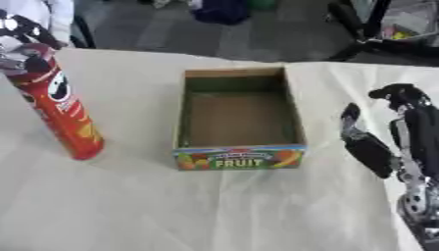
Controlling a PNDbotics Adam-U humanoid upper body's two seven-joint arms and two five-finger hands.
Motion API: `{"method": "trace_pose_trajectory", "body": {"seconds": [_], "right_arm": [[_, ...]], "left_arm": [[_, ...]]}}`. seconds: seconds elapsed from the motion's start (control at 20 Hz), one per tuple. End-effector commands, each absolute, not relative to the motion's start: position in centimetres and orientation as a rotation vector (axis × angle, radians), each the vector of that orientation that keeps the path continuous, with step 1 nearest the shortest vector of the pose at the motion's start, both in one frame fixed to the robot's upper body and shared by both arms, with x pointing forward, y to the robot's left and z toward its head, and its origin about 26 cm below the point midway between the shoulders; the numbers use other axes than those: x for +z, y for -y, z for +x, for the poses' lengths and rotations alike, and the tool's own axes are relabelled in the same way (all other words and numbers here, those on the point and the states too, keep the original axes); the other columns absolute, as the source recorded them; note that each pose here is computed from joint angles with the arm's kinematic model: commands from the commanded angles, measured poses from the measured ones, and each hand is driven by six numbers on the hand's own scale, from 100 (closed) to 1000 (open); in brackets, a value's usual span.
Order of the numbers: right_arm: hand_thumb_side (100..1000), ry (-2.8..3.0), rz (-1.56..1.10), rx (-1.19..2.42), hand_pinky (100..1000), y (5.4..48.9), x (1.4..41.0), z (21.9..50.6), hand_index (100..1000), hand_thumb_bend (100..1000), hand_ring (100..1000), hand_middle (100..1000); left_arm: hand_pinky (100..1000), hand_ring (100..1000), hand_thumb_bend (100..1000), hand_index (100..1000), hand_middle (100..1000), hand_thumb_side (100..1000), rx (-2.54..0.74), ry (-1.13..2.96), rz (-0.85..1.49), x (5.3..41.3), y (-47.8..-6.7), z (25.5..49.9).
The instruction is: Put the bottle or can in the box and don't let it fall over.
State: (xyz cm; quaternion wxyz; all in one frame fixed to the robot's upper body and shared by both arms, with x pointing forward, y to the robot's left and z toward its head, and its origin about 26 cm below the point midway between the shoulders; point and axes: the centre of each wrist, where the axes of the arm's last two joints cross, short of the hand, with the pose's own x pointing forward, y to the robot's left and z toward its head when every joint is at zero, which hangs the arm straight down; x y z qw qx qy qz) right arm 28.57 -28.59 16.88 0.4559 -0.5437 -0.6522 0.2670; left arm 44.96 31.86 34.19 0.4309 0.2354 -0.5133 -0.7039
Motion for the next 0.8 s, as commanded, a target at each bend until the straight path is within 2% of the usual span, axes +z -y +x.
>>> {"method": "trace_pose_trajectory", "body": {"seconds": [0.05, 0.4, 0.6, 0.8], "right_arm": [[701, 1.641, -1.353, 0.652, 683, 28.35, 17.71, 28.37, 763, 100, 722, 785], [703, 1.642, -1.348, 0.651, 683, 28.24, 17.65, 28.38, 762, 100, 721, 785], [704, 1.643, -1.347, 0.649, 684, 28.18, 17.62, 28.38, 762, 100, 721, 784], [706, 1.643, -1.346, 0.646, 683, 28.11, 17.59, 28.38, 762, 100, 721, 784]], "left_arm": [[885, 903, 607, 872, 842, 832, -1.750, 1.301, 0.624, 35.51, -32.39, 44.57], [876, 914, 585, 863, 848, 840, -1.739, 1.315, 0.612, 35.59, -32.30, 44.63], [811, 897, 562, 851, 845, 842, -1.737, 1.318, 0.601, 35.49, -32.26, 44.80], [790, 892, 541, 850, 843, 849, -1.730, 1.329, 0.581, 35.43, -32.08, 45.02]]}}
